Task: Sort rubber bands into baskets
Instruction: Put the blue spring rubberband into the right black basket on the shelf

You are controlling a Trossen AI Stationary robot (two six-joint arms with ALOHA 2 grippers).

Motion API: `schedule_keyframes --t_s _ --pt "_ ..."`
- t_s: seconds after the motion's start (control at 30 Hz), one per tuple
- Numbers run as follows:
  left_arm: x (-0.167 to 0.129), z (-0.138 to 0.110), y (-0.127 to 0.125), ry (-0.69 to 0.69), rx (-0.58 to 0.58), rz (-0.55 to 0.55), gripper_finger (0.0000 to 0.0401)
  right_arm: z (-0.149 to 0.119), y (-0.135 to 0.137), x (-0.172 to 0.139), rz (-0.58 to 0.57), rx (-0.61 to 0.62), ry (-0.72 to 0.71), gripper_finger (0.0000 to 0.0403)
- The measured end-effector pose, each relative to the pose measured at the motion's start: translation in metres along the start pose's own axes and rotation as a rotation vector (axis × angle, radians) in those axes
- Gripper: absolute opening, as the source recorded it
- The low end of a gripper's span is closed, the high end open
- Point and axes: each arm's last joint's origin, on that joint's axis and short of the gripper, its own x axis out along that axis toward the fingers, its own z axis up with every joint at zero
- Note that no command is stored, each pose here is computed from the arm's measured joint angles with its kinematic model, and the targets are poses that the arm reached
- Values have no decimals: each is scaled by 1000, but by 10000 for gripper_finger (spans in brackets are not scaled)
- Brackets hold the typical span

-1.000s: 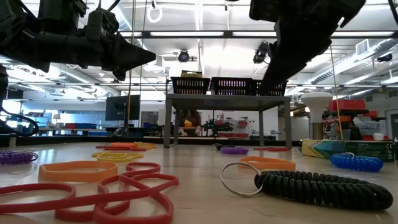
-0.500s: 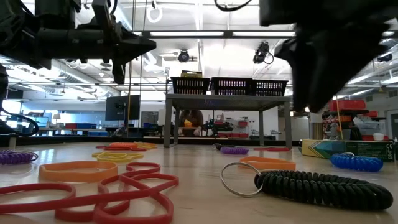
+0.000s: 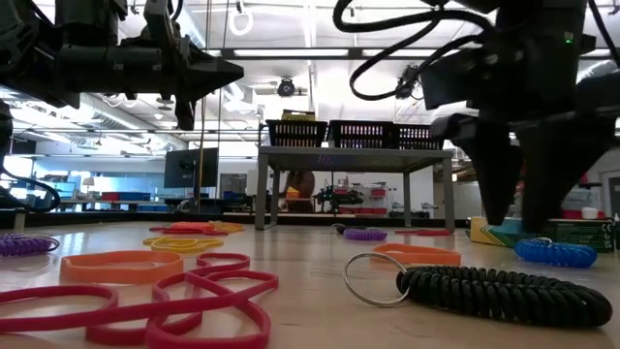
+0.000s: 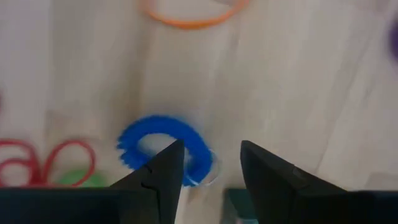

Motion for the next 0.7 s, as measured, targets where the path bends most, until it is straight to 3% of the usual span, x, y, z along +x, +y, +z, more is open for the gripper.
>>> schedule_keyframes --t_s 0.2,0.4,0.7 --pt "0 0 0 0 -1 0 18 6 2 14 57 -83 3 139" --pt "0 -1 1 10 2 5 18 7 4 22 64 -90 27 113" --pt "0 -2 1 21 5 9 18 7 -5 -4 88 62 -63 24"
